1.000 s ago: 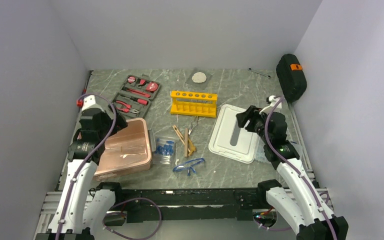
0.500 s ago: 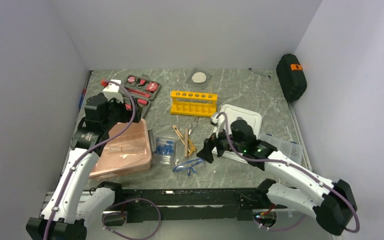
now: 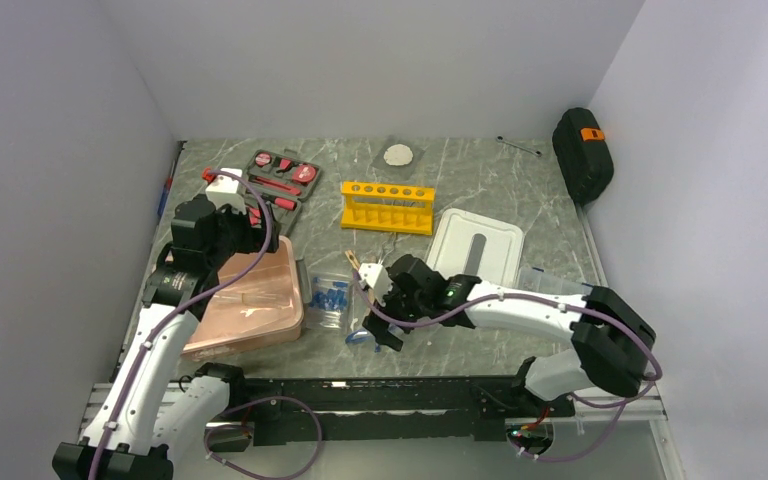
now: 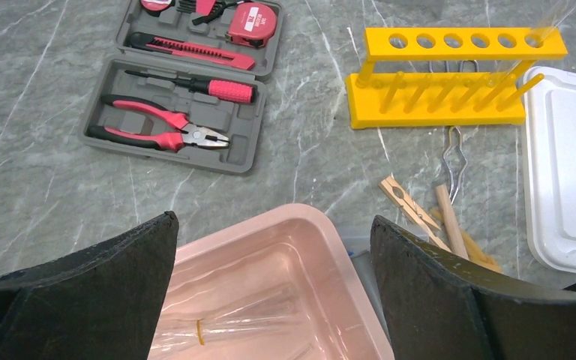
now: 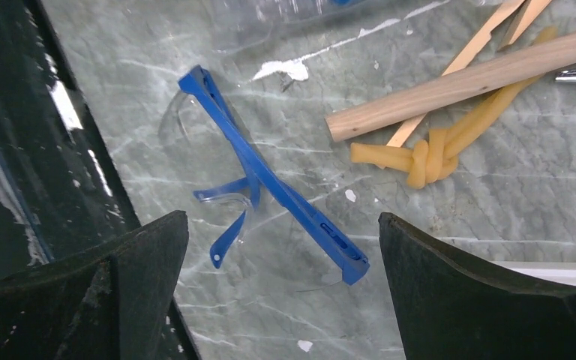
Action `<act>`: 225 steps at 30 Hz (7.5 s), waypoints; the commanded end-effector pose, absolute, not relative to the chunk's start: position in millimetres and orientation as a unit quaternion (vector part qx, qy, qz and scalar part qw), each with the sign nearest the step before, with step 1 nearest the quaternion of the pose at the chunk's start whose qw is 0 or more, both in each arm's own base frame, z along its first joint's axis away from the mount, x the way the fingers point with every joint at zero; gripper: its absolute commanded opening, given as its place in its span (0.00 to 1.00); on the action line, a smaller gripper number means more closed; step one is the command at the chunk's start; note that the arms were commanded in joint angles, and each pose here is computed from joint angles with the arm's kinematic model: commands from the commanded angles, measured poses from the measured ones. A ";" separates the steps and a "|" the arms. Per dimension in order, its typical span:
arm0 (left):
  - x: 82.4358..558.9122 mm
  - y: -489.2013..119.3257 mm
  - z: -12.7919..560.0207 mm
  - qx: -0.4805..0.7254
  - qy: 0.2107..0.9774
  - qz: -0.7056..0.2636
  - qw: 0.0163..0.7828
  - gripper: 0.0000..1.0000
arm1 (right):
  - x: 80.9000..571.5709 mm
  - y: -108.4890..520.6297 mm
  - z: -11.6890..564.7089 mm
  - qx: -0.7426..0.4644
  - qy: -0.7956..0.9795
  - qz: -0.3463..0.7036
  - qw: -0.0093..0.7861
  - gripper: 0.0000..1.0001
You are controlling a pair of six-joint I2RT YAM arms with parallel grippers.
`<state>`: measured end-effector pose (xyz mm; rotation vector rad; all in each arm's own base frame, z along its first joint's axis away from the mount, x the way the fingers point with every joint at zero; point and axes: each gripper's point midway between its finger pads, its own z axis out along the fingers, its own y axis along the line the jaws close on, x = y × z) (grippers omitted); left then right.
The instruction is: Organize the chemistry lab equipment
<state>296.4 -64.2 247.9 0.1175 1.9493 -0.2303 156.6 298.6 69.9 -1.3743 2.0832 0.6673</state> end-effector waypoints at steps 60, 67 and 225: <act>264.5 -148.8 283.2 0.223 0.740 -0.279 0.570 0.99 | 190.7 324.4 145.8 -0.394 0.750 0.284 0.449 0.26; 215.8 -202.3 290.7 0.339 0.665 -0.415 0.520 0.99 | 202.2 327.1 170.5 -0.359 0.727 0.323 0.488 0.24; 250.0 -63.5 121.3 -0.170 0.922 -0.127 0.324 0.51 | 280.8 123.6 186.1 -0.001 0.774 0.068 0.630 1.00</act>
